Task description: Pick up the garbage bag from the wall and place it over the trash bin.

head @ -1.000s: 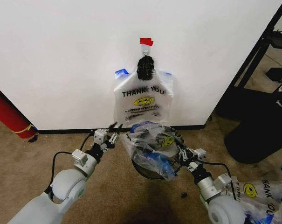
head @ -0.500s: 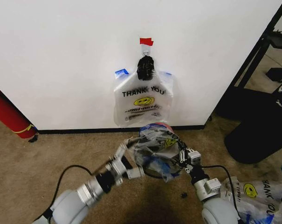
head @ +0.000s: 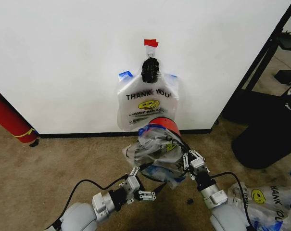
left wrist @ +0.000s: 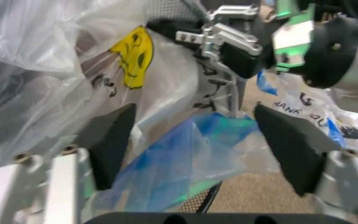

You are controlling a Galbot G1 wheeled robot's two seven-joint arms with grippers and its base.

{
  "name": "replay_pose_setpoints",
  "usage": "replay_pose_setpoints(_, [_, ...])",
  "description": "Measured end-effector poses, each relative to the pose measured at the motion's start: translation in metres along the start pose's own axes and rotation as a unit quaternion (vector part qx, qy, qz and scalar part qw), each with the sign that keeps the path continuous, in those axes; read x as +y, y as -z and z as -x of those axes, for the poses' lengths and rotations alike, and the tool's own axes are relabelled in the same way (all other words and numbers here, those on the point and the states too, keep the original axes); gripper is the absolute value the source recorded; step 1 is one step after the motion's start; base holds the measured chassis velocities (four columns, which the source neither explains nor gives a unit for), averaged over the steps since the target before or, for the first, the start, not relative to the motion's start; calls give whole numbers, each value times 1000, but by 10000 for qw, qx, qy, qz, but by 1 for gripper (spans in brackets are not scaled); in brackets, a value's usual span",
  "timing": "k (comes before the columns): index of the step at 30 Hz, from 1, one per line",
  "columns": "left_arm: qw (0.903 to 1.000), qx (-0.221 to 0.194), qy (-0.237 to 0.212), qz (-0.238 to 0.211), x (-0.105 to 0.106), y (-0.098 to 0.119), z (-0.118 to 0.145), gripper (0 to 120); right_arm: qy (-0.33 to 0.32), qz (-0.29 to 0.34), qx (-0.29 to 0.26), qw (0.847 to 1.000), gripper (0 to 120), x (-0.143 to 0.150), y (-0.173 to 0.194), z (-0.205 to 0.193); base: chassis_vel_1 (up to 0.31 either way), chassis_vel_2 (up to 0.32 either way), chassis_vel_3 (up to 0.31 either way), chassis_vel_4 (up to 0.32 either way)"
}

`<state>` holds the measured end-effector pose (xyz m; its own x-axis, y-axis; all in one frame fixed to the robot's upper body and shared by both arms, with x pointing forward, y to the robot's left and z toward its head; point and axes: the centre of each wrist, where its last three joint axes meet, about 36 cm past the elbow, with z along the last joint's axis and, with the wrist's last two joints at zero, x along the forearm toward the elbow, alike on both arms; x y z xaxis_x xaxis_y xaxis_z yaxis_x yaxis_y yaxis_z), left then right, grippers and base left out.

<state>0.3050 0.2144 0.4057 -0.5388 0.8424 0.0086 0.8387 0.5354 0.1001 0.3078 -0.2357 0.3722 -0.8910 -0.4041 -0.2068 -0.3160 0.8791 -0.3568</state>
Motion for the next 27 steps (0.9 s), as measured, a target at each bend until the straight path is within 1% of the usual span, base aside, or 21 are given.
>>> replay_pose_setpoints(1, [10000, 14, 18, -20, 0, 0, 0, 75, 11, -25, -9, 10000, 0, 0, 0, 0, 0, 0, 0, 0])
replay_pose_setpoints(2, [10000, 30, 37, -40, -1, 1, 1, 69, 17, -41, -15, 10000, 0, 0, -1, 0, 0, 0, 0, 0])
replay_pose_setpoints(3, [9999, 62, 71, -73, -1, 2, 2, 61, 36, -89, -37, 9999, 0, 0, -1, 0, 0, 0, 0, 0])
replay_pose_setpoints(4, [9999, 62, 71, -73, -1, 2, 2, 61, 36, -89, -37, 9999, 0, 0, -1, 0, 0, 0, 0, 0])
replay_pose_setpoints(6, [9995, 224, 205, -82, -3, 3, 4, 53, 84, -209, -110, 9997, 0, 0, -2, 0, 0, 0, 0, 0])
replay_pose_setpoints(8, [9986, 379, 350, 109, -2, 0, 5, 45, 106, -246, -159, 9995, 0, 0, -2, 0, 0, 0, 0, 0])
replay_pose_setpoints(11, [9942, 671, 566, 616, -1, -4, 4, 31, 114, -261, -226, 9993, 0, 0, 0, 0, 0, 0, 0, 0])
replay_pose_setpoints(12, [9942, 671, 566, 616, -1, -4, 4, 31, 114, -261, -226, 9993, 0, 0, 0, 0, 0, 0, 0, 0])
replay_pose_setpoints(16, [9907, 764, 661, 907, 1, 1, 2, 14, 87, -254, -239, 9994, 0, -1, 1, 1, 0, 0, 0, 0])
replay_pose_setpoints(18, [9903, 761, 677, 947, 2, 4, 1, 7, 67, -246, -233, 9994, 0, -1, 1, 1, 0, 0, 0, 0])
replay_pose_setpoints(19, [9903, 761, 677, 947, 2, 4, 1, 7, 67, -246, -233, 9994, 0, -1, 1, 1, 0, 0, 0, 0])
replay_pose_setpoints(20, [9902, 756, 680, 956, 2, 5, 0, 2, 56, -241, -229, 9994, 0, -1, 2, 1, 0, 0, 0, 0])
replay_pose_setpoints(21, [9902, 755, 679, 958, 2, 6, 0, 0, 44, -232, -224, 9995, 0, -2, 2, 1, 0, 0, 0, 0])
replay_pose_setpoints(24, [9906, 733, 677, 940, 0, 6, -2, 0, -34, -128, -169, 9998, 0, -2, 3, 1, 0, 0, 0, 0])
replay_pose_setpoints(26, [9927, 573, 636, 851, -2, 6, -2, 0, -173, 88, -1, 9998, 0, 0, 6, 2, 0, 0, 0, 0])
replay_pose_setpoints(27, [9927, 573, 636, 851, -2, 6, -2, 0, -173, 88, -1, 9998, 0, 0, 6, 2, 0, 0, 0, 0])
